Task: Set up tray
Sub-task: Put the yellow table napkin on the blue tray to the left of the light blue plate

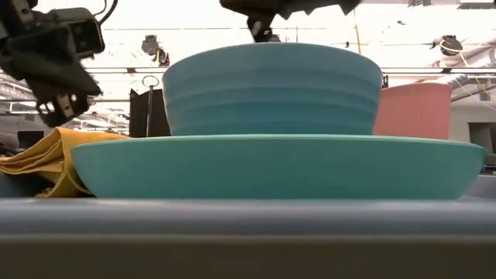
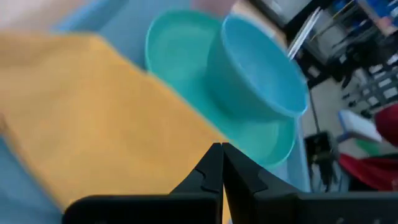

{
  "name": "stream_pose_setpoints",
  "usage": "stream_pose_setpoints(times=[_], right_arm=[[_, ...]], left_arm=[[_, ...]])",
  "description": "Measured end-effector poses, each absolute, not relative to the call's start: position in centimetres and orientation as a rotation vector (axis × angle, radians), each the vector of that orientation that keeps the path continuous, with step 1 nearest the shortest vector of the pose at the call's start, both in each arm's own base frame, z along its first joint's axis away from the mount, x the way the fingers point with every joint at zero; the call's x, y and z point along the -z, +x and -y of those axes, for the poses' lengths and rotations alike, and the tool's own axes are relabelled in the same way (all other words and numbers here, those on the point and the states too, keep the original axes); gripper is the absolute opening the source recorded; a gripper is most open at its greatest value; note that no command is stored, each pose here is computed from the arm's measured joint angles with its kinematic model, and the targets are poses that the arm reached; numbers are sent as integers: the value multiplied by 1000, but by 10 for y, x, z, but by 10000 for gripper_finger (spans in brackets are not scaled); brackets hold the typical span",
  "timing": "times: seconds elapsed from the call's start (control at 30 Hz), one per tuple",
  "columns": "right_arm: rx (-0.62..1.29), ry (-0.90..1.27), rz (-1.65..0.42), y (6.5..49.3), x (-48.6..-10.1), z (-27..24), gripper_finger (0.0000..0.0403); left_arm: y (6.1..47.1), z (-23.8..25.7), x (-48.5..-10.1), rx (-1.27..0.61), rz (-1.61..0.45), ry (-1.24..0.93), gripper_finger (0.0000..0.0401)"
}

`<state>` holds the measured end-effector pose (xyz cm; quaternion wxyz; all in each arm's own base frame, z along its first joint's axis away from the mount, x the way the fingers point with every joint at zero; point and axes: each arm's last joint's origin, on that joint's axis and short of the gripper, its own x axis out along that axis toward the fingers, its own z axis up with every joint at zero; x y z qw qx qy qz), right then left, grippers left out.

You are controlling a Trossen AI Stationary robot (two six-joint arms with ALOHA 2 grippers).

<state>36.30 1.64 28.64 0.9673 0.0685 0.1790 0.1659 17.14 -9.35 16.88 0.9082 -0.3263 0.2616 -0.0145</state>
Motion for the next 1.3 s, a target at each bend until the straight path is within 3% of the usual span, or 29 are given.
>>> stream_pose_setpoints(times=[0.17, 0.5, 0.87, 1.0, 1.3], right_arm=[[-221, 142, -322, 329, -278, -10, 0], [-138, 216, -253, 282, -256, 3, 0], [-125, 219, -251, 281, -256, 4, 0], [-124, 220, -268, 281, -254, 4, 0], [-124, 211, -262, 281, -255, 4, 0]], left_arm=[[170, 97, -166, 104, -613, -680, 3], [184, 96, -139, 83, -791, -683, 1], [215, 103, -131, 7, -987, -525, 1], [222, 105, -130, 5, -973, -493, 1], [233, 109, -116, -7, -1000, -630, 1]])
